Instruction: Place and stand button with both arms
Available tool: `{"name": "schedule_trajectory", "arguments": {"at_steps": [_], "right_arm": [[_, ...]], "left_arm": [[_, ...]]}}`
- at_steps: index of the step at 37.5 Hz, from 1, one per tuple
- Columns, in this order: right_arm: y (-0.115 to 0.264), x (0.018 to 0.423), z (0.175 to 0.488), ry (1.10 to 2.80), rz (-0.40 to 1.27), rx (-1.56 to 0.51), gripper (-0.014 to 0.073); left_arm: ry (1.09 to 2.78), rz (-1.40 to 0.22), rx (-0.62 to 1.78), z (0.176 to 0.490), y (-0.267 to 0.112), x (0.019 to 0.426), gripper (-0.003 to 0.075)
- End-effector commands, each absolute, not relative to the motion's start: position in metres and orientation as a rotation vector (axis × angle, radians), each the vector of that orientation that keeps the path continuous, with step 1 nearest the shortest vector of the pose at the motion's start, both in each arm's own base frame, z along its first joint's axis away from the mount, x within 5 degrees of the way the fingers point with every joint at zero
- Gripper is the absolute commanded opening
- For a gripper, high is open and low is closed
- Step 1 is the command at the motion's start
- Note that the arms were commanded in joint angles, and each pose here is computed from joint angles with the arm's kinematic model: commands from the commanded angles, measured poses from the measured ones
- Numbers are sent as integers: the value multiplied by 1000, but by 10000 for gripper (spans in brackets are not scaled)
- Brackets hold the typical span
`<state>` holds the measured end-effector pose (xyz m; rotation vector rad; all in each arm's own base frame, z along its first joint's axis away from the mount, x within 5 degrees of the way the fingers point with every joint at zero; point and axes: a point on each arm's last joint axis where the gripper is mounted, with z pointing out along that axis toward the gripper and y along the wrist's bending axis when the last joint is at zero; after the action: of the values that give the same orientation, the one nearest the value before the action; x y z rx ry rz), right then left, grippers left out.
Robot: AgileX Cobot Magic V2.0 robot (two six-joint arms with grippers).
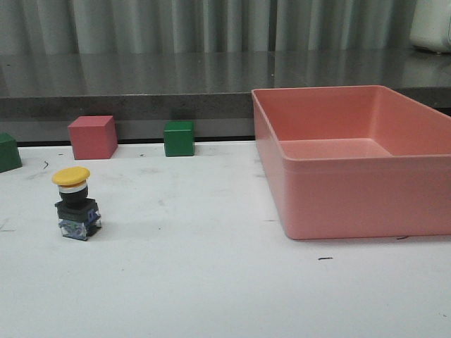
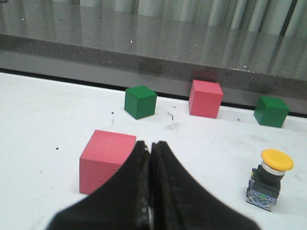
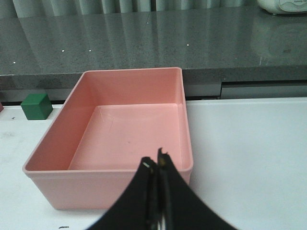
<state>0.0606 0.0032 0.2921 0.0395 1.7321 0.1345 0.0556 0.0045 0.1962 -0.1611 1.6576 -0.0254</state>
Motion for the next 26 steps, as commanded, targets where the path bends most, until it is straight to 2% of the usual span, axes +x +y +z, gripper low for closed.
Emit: {"name": "schedule_trajectory", "arguments": {"at_steps": [1, 26], "right_arm": [[3, 61, 306, 1645, 117, 22, -69], [3, 61, 306, 1646, 117, 22, -69]], "left_arm": [[1553, -24, -152, 202, 5, 55, -20], [1538, -24, -150, 204, 5, 55, -20]]}}
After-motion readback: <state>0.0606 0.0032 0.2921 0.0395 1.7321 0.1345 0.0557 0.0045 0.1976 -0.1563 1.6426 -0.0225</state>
